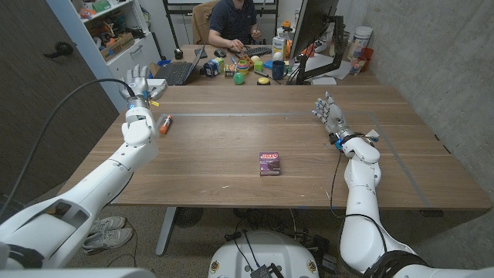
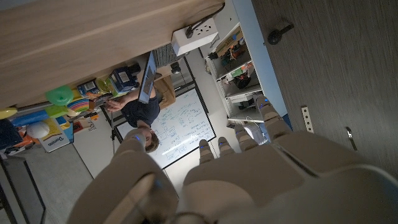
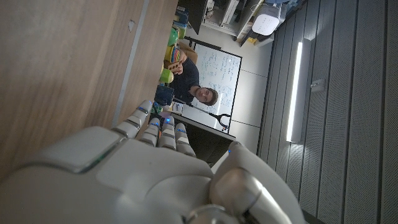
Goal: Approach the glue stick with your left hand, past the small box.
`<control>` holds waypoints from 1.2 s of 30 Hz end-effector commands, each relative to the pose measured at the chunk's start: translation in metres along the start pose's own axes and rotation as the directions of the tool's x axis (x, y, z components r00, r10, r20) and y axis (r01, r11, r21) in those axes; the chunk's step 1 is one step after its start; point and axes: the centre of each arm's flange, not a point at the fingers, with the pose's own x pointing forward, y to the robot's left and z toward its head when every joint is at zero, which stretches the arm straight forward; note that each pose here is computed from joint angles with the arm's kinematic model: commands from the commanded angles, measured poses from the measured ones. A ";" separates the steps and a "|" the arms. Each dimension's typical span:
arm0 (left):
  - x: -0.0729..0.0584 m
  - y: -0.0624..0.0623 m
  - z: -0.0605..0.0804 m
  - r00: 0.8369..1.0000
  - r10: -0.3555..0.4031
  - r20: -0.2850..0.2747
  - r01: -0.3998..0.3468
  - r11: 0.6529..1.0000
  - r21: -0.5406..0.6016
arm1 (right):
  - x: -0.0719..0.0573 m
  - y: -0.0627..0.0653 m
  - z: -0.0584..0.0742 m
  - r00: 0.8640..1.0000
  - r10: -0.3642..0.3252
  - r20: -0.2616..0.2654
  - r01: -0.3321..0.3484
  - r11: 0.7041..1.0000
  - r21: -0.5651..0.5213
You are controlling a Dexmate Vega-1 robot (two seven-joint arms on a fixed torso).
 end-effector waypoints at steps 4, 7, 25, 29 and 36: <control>0.000 -0.046 -0.001 0.988 -0.155 0.028 0.154 0.988 0.007 | 0.003 -0.001 0.002 1.000 0.012 0.002 -0.012 1.000 -0.008; 0.000 -0.054 -0.001 0.986 -0.164 0.043 0.164 0.986 0.002 | 0.003 -0.001 0.003 1.000 0.016 0.006 -0.016 1.000 -0.014; -0.003 -0.080 0.011 0.970 -0.220 0.102 0.232 0.965 -0.120 | 0.003 -0.006 0.002 1.000 0.015 0.005 -0.014 1.000 -0.013; -0.005 -0.084 0.013 0.964 -0.245 0.101 0.256 0.959 -0.120 | 0.003 -0.006 0.002 1.000 0.012 0.004 -0.012 1.000 -0.005; -0.009 -0.091 0.011 0.957 -0.271 0.102 0.284 0.948 -0.144 | 0.003 -0.007 0.002 1.000 0.011 0.006 -0.011 1.000 -0.004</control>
